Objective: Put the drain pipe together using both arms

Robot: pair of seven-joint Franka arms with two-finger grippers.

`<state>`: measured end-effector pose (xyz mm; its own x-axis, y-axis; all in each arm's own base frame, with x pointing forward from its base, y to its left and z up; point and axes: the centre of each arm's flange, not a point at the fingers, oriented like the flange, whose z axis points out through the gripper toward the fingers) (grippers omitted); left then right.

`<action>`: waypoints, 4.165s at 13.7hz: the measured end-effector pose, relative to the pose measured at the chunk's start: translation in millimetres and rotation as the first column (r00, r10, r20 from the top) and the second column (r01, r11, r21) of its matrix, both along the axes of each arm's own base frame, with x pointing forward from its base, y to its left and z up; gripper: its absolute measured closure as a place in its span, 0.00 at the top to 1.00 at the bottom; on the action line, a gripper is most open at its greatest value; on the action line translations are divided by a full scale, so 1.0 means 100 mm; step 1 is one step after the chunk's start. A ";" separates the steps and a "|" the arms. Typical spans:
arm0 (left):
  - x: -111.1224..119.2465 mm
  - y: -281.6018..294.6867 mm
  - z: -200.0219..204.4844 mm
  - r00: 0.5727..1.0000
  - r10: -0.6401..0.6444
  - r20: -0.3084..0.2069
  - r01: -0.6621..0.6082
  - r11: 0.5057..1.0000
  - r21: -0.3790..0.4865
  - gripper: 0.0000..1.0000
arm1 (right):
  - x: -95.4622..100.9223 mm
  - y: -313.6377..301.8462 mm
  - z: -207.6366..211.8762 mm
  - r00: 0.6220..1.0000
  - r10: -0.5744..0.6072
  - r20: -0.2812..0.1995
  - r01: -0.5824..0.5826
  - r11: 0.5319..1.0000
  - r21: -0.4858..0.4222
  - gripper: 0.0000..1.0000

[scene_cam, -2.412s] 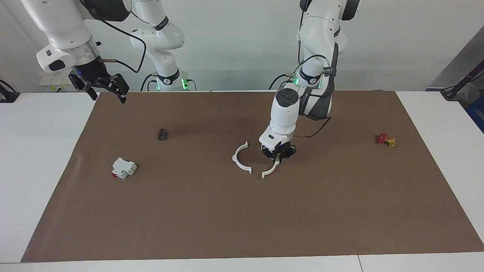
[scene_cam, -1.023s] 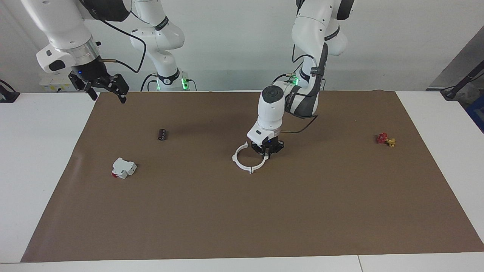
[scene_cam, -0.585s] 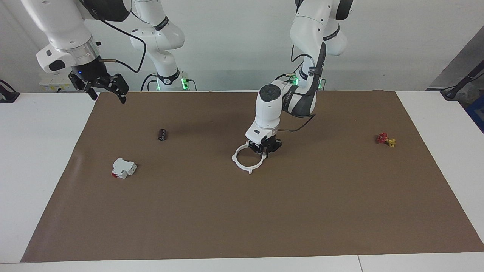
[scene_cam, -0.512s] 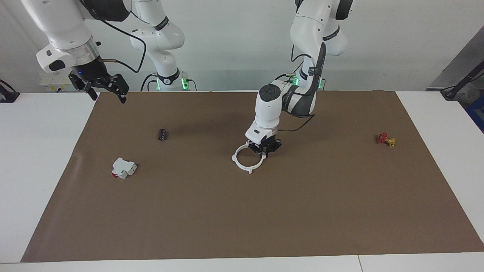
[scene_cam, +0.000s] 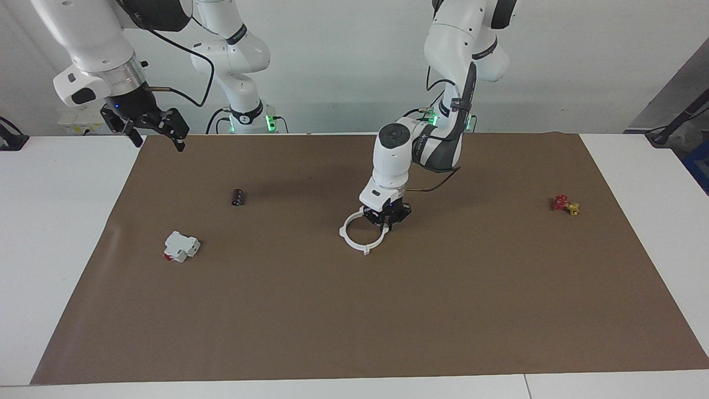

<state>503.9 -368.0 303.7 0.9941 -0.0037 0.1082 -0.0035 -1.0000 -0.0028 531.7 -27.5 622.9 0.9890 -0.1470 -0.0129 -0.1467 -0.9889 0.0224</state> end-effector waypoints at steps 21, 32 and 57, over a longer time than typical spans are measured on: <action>0.00 0.02 -0.02 1.000 0.004 0.018 -0.004 1.000 -0.014 0.20 | 0.00 0.00 0.00 1.000 0.000 0.000 0.000 1.000 0.000 1.00; 0.00 0.01 -0.02 1.000 0.002 0.025 -0.002 1.000 -0.020 0.87 | 0.00 0.00 0.00 1.000 0.000 0.000 0.000 1.000 0.000 1.00; 0.41 3.07 1.70 0.990 -0.111 -0.086 0.112 0.994 0.004 0.98 | 0.00 0.00 0.00 1.000 0.000 0.000 0.000 1.000 0.000 1.00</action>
<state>545.2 -61.1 474.0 0.9931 -0.1153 0.0224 -0.1152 -0.9933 -0.0066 531.7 -27.5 622.9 0.9891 -0.1470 -0.0129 -0.1467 -0.9889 0.0224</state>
